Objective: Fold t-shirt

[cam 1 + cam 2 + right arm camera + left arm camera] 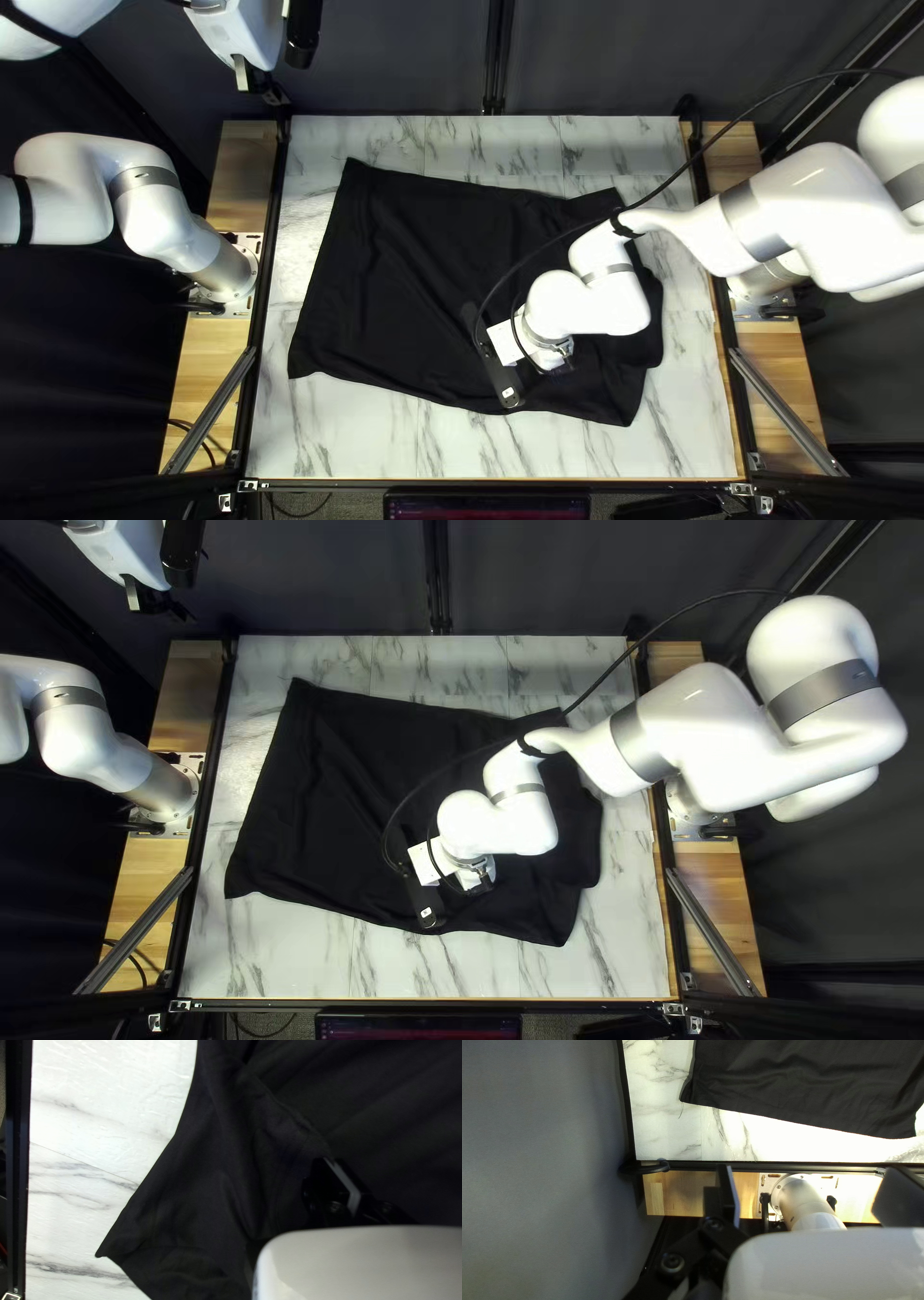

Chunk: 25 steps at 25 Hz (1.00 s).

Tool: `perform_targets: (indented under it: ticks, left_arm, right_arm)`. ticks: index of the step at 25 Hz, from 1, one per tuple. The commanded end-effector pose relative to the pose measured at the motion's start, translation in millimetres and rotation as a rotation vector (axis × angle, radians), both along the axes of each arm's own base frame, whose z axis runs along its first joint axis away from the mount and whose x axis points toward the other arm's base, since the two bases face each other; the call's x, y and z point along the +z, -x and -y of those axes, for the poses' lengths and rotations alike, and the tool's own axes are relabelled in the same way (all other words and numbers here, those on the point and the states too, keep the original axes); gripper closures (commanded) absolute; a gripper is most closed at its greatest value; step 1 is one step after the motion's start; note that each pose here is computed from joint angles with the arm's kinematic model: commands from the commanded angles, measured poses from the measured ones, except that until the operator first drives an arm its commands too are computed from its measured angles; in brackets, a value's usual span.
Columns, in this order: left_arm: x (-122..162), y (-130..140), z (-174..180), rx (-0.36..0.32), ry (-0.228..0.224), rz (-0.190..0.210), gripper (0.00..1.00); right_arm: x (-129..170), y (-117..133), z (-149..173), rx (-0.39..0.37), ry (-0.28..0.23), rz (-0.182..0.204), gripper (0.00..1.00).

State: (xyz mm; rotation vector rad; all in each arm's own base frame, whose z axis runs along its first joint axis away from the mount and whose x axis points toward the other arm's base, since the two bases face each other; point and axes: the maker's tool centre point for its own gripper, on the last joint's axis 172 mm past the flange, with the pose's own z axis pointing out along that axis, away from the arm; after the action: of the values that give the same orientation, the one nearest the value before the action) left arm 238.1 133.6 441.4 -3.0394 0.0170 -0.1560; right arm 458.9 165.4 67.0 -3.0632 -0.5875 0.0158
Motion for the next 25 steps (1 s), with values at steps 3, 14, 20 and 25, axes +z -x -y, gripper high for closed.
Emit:
perform_targets:
  ticks: [3,14,20,25]
  left_arm:
    - [0,0,0,0.000,0.000,0.000,0.00]
    - [0,0,0,0.000,0.000,0.000,0.00]
    - [0,0,0,0.000,0.000,0.000,0.00]
    - [0,0,0,0.000,0.000,0.000,0.00]
  right_arm:
    - [10,0,4,-0.050,0.042,0.012,1.00]
    - [-1,-8,8,-0.083,0.064,0.008,0.72]
    - [13,7,22,-0.124,0.060,0.013,0.00]
    - [27,32,67,-0.218,0.079,0.025,0.00]
